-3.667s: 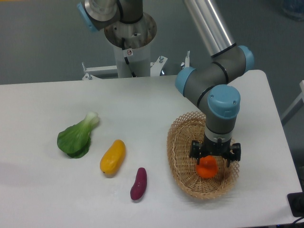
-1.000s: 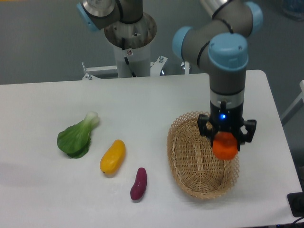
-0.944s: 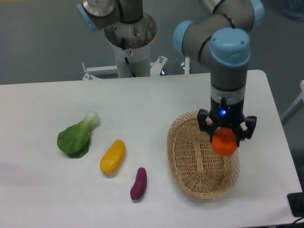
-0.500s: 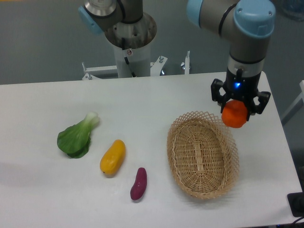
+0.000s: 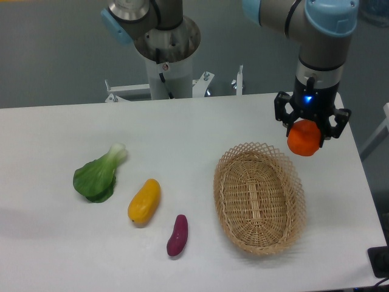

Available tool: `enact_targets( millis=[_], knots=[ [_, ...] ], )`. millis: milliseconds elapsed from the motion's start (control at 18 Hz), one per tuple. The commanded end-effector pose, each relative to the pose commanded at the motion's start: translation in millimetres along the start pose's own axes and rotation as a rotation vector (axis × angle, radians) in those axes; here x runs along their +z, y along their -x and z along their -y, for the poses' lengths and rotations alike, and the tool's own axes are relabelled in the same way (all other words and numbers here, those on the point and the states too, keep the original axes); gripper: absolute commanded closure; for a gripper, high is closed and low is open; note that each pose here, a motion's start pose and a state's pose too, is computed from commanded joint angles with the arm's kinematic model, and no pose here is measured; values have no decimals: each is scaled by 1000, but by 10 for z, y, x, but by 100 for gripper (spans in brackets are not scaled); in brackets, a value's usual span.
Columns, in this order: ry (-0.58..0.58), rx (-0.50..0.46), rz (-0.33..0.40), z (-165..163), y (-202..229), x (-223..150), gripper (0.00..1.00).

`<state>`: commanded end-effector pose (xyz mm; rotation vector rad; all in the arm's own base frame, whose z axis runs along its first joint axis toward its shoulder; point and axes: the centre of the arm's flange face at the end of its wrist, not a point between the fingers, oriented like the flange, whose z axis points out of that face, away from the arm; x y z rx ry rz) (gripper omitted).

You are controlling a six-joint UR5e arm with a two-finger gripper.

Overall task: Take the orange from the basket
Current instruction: 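Lift the gripped orange up and out of the basket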

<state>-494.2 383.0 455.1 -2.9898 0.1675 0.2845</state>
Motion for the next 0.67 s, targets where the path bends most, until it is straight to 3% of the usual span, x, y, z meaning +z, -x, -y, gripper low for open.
enact_targets(
  millis=[667],
  knots=[
    [-4,0,2,6,5,-14,45]
  ],
)
